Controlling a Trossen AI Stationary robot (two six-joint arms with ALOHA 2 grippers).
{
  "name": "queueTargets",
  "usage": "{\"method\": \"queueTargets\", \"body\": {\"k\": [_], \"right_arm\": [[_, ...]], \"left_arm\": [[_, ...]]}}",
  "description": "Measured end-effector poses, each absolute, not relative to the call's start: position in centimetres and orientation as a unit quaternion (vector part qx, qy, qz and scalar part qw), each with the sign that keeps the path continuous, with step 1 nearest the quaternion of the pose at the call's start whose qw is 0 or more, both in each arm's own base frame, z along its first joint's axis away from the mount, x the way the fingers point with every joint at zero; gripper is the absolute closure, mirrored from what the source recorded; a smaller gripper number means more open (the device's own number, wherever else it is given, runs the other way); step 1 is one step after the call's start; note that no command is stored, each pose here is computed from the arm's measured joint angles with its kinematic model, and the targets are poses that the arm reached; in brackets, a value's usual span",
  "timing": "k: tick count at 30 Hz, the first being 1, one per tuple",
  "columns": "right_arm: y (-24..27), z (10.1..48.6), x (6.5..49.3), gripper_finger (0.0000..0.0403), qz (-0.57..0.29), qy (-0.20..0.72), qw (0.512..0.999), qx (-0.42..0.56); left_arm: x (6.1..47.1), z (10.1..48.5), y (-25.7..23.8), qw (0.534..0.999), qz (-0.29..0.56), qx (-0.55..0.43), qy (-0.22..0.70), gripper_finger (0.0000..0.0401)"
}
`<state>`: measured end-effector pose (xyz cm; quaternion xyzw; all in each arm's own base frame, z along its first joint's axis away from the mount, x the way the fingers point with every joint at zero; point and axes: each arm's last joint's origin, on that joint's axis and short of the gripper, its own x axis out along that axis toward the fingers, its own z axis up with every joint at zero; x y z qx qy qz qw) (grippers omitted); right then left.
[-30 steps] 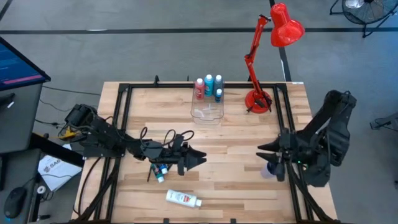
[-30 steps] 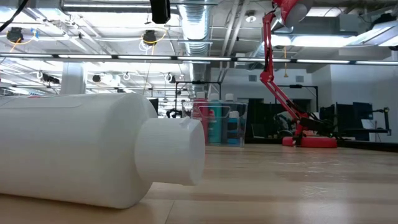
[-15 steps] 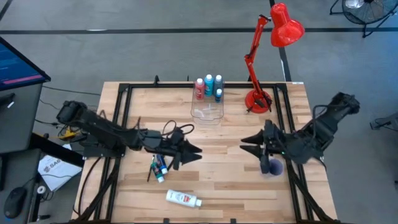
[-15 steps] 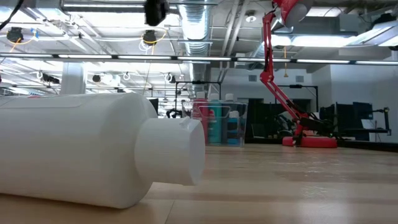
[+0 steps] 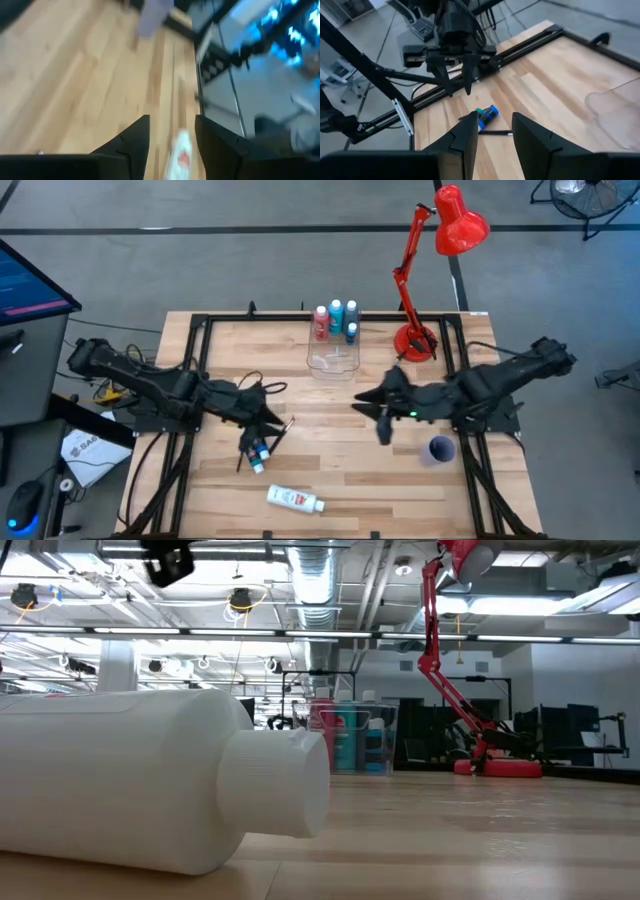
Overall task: Pick & Place Paint Supplies
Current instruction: Put the white paint bottle into the transparent bin
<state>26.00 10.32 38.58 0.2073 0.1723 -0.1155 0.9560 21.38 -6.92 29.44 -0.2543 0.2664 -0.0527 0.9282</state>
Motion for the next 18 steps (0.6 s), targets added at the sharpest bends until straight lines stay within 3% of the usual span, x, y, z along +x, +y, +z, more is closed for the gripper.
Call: {"method": "queueTargets", "body": {"k": [9,18], "right_arm": [[10.4,35.5,31.1,0.0289,-0.055,0.208,0.947,0.238],[10.0,34.3,31.9,0.0289,-0.035,0.244,0.938,0.242]], "left_arm": [[19.9,28.0,-8.8,0.905,-0.079,-0.222,0.354,0.0255],[20.8,23.8,-13.5,0.870,-0.120,-0.155,0.453,0.0255]]}}
